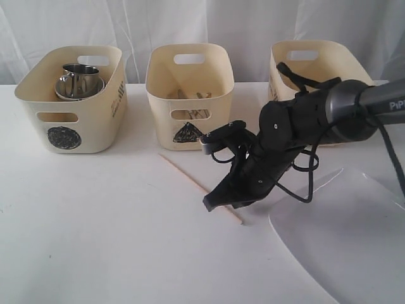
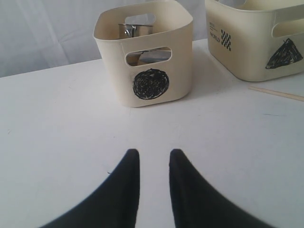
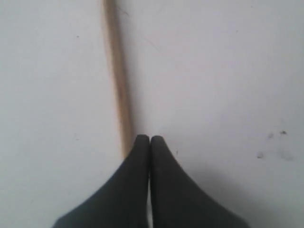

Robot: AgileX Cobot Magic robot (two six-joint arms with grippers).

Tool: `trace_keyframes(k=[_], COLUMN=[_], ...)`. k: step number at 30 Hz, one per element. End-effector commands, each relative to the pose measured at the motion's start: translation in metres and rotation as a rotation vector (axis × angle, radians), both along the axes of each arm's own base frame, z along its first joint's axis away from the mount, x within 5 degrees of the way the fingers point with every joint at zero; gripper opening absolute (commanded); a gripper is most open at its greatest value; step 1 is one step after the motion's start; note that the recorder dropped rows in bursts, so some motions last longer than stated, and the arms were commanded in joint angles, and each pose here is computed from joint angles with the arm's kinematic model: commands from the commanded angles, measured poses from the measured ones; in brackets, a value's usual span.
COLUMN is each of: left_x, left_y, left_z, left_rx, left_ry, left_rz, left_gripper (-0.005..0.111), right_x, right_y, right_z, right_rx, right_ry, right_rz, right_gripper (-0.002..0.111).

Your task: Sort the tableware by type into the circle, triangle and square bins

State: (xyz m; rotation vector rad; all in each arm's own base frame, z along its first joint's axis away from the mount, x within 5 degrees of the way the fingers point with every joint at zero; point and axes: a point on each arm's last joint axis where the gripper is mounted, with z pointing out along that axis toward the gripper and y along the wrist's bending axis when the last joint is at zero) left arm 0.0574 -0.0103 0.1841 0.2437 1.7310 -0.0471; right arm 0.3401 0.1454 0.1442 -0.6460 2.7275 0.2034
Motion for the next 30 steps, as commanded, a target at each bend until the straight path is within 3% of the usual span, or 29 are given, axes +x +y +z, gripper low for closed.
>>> trace_keyframes(k=[1,5,8,15,20,30], left_x=[0.0,0.0,0.0,0.0,0.0,0.0], left_y=[0.0,0.0,0.0,0.0,0.0,0.0], left_z=[0.0,0.0,0.0,0.0,0.0,0.0], left_rx=[-0.012,-0.012,-0.012,-0.012,-0.012,-0.012], left_ry=[-0.003,-0.003,-0.003,-0.003,-0.003,-0.003], left_rz=[0.001,0.001,0.001,0.001,0.001,0.001], left_gripper=[0.028,0.028,0.028,0.028,0.028,0.028], right_x=[-0.007,-0.018,-0.025,-0.025,-0.016,0.0], right_y=[0.001,0.0,0.004,0.026,0.042,0.061], right_z=[0.027,0.049,0.063,0.085,0.081,0.031], right_rx=[0.023,0.008,0.001,-0.121,-0.202,-0.272], right_ry=[-0.041,-0.046,-0.074,-0.088,-0.069,0.069], right_rz=[0.014,0.092,0.156,0.369,0.452,0.504], right_gripper=[0.0,0.001,0.008,0.05,0.052,0.052])
